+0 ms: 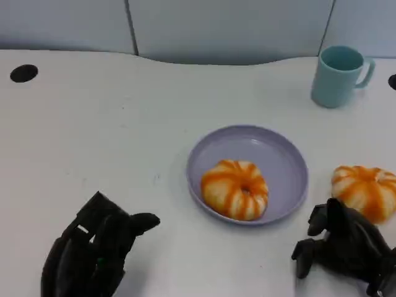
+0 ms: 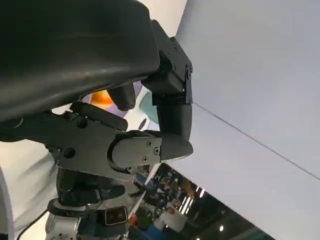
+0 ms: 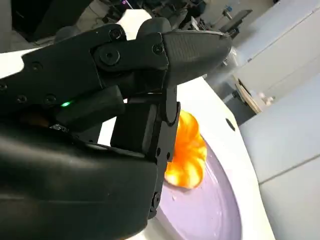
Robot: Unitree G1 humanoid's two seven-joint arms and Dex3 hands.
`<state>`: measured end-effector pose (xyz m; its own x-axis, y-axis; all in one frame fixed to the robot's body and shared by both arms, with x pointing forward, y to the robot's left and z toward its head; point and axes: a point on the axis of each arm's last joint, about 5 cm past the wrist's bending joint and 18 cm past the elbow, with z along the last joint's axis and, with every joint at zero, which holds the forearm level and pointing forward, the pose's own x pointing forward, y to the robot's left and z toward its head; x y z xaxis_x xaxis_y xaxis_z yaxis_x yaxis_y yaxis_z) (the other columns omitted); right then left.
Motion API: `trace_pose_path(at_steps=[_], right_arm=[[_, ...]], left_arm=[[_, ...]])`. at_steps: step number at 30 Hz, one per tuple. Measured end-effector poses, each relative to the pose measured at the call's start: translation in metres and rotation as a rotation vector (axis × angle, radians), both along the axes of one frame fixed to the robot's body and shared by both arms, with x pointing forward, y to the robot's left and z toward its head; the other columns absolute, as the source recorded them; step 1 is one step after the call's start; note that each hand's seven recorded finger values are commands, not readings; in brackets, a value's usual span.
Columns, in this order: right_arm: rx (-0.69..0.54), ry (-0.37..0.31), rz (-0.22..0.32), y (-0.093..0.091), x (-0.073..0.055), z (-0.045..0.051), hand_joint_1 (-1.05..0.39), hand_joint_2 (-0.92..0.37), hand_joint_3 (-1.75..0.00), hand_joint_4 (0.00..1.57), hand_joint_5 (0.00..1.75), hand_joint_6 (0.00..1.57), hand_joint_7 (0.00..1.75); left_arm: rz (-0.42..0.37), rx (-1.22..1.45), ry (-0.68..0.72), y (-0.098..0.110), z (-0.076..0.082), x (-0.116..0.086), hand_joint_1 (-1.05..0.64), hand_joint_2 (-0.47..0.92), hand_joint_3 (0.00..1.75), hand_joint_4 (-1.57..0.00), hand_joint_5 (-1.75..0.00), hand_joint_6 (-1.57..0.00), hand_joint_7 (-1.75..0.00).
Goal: Grasp the bread from the table and place it into the plate.
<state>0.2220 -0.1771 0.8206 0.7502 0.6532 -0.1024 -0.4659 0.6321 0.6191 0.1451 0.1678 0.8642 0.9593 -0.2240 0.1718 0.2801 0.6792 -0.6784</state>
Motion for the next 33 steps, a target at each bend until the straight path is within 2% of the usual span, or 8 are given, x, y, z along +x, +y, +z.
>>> trace_pose_path(at_steps=[6, 8, 11, 23, 33], right_arm=[[-0.007, -0.007, -0.007, -0.001, -0.001, -0.0005, -0.52, -0.92, -0.30, 1.57, 0.73, 1.57, 0.43], [-0.007, -0.008, -0.008, -0.001, -0.001, -0.0004, -0.51, -0.92, -0.30, 1.57, 0.70, 1.57, 0.41], [-0.001, -0.007, -0.005, -0.001, -0.001, -0.0007, -0.51, -0.92, -0.30, 1.57, 0.70, 1.57, 0.40], [0.004, -0.006, 0.003, -0.002, -0.001, -0.0014, -0.52, -0.92, -0.30, 1.57, 0.69, 1.57, 0.39], [-0.007, -0.008, -0.004, -0.003, 0.003, -0.0011, -0.51, -0.92, -0.30, 1.57, 0.72, 1.57, 0.42]], left_arm=[[0.026, 0.075, 0.035, 0.000, -0.006, -0.002, -0.48, 0.92, 0.38, -0.78, -1.75, -0.49, -1.75], [0.034, 0.091, 0.034, 0.000, -0.007, -0.002, -0.47, 0.92, 0.30, -0.77, -1.75, -0.51, -1.75], [0.056, 0.152, 0.046, 0.003, -0.013, -0.003, -0.47, 0.92, 0.28, -0.77, -1.75, -0.52, -1.75], [0.081, 0.169, 0.064, 0.005, -0.020, -0.004, -0.47, 0.92, 0.26, -0.73, -1.75, -0.49, -1.73], [0.060, 0.154, 0.065, 0.003, -0.024, 0.003, -0.46, 0.92, 0.38, -0.69, -1.75, -0.40, -1.74]])
